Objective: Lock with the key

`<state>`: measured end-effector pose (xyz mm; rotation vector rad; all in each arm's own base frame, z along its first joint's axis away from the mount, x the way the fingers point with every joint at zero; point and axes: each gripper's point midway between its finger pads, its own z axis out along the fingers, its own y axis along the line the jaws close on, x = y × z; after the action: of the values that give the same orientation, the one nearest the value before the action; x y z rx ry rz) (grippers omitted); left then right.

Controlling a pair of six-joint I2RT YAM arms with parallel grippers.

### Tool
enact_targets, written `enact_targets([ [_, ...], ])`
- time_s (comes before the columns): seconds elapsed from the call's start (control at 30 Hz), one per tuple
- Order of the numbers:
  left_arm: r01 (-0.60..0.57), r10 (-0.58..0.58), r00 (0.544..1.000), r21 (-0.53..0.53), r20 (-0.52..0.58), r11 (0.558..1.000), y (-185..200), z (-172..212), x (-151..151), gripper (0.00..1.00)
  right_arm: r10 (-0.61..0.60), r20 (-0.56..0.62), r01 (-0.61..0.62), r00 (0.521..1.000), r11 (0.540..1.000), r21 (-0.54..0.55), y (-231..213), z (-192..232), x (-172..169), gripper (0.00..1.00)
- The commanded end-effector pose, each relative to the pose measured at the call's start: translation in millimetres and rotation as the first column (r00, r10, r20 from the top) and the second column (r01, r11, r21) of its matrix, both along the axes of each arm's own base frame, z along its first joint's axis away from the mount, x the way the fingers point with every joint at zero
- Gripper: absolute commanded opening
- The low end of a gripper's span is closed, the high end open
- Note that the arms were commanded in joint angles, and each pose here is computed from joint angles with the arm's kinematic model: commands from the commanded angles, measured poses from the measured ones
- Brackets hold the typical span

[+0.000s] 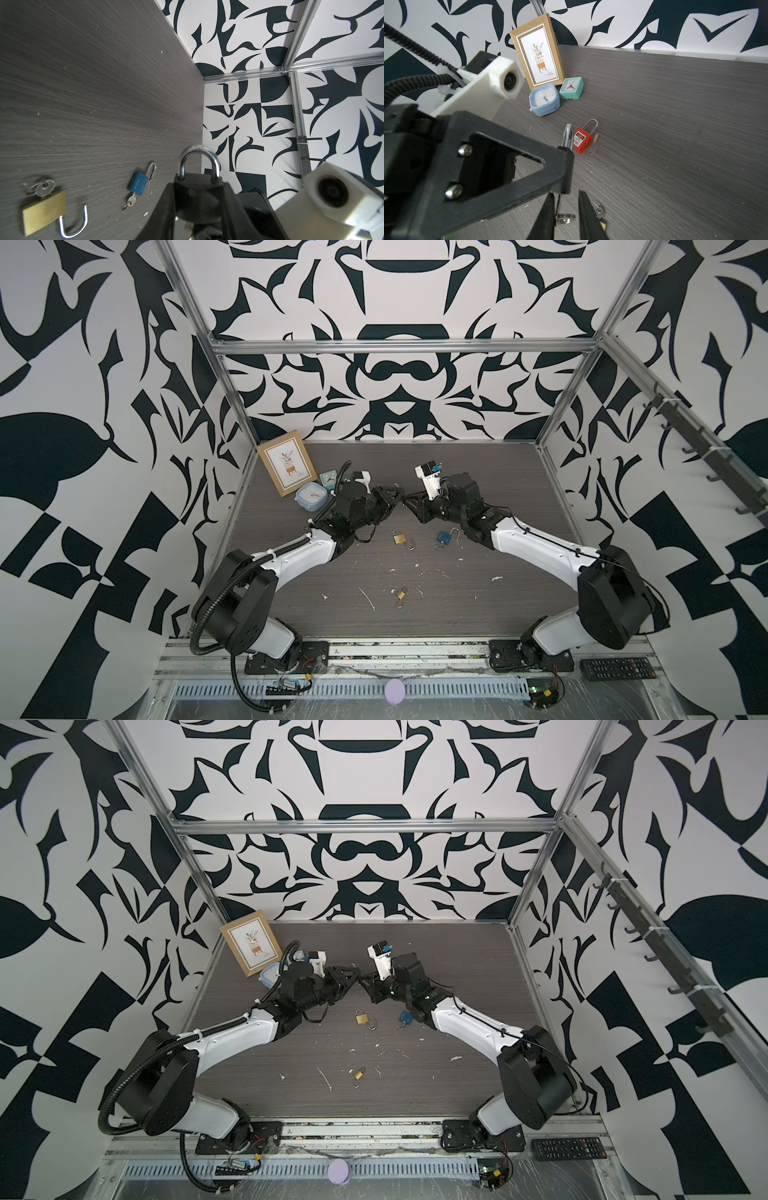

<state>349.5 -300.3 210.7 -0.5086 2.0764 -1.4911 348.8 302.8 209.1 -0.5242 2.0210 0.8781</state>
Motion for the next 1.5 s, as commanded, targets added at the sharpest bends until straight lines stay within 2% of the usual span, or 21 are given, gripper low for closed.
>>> enact_targets([
  [0.0, 0.014, -0.013, 0.999, -0.035, 0.031, 0.999, -6, 17, 4, 0.0, -0.013, 0.055, 0.011, 0.998, 0.999, 0.03, 4, 22, 9, 0.22],
  [0.2, 0.014, -0.013, 0.999, -0.038, 0.031, 0.999, -5, 18, 4, 0.0, -0.027, 0.062, 0.025, 0.998, 0.999, 0.028, 2, 23, 11, 0.27],
  [0.43, 0.018, -0.017, 1.0, -0.04, 0.026, 0.999, -6, 16, 4, 0.0, -0.018, 0.063, 0.016, 0.998, 0.999, 0.033, 5, 25, 12, 0.27],
  [0.77, 0.026, -0.025, 0.999, -0.047, 0.027, 0.999, -7, 19, 4, 0.0, 0.031, 0.041, -0.033, 0.999, 0.999, 0.04, 12, 19, 7, 0.17],
  [1.1, 0.026, -0.024, 0.999, -0.051, 0.024, 0.998, -8, 19, 6, 0.0, 0.03, 0.041, -0.031, 0.999, 0.999, 0.031, 10, 15, 6, 0.0],
  [1.33, -0.007, 0.009, 0.999, -0.049, 0.041, 0.999, 6, 28, 21, 0.0, 0.03, 0.029, -0.031, 0.999, 0.999, 0.024, 7, 8, 1, 0.0],
  [1.47, -0.071, 0.072, 0.996, -0.031, 0.055, 0.997, 29, 34, 40, 0.0, 0.033, 0.011, -0.033, 0.999, 0.999, 0.021, 3, 2, -6, 0.0],
])
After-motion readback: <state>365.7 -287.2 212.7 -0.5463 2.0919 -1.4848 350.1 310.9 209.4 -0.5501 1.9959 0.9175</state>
